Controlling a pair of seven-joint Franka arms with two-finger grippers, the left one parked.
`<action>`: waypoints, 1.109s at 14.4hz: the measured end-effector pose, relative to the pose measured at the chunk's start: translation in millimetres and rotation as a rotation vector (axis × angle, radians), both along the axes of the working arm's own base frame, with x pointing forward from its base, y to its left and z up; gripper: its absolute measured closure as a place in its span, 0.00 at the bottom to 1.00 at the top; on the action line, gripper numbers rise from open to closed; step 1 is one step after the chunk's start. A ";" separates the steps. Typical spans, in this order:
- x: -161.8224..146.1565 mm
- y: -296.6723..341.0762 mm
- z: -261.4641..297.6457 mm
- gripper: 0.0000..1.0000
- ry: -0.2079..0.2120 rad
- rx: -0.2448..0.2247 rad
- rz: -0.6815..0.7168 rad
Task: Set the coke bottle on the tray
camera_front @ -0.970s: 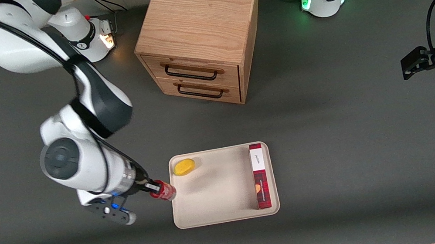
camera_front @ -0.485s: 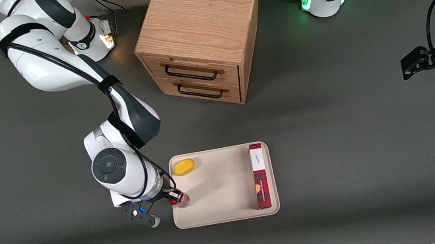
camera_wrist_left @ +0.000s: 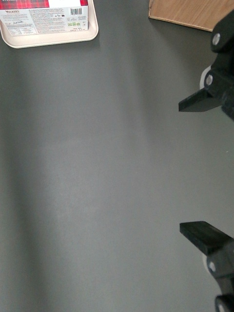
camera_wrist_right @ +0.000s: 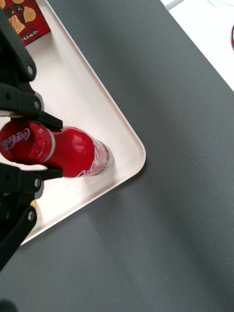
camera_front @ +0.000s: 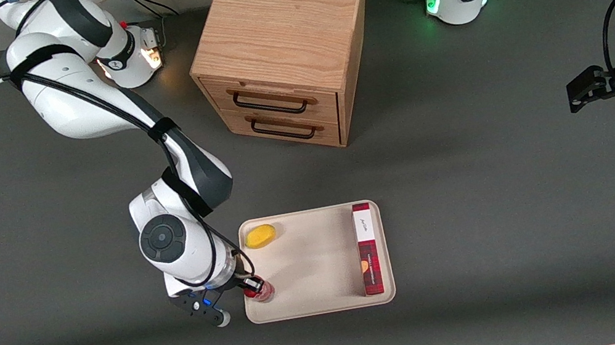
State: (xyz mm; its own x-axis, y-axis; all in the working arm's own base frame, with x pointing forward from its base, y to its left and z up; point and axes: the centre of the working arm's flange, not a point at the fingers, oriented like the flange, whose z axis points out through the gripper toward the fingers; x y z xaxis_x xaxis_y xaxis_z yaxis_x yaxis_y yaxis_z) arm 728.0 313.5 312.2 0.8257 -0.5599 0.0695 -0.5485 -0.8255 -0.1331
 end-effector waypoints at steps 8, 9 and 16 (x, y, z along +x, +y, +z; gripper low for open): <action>-35.6 -44.4 174.3 0.00 0.089 -0.096 0.170; -53.4 -62.4 213.9 0.00 0.118 -0.127 0.222; -185.6 -231.0 334.0 0.00 0.216 -0.150 0.467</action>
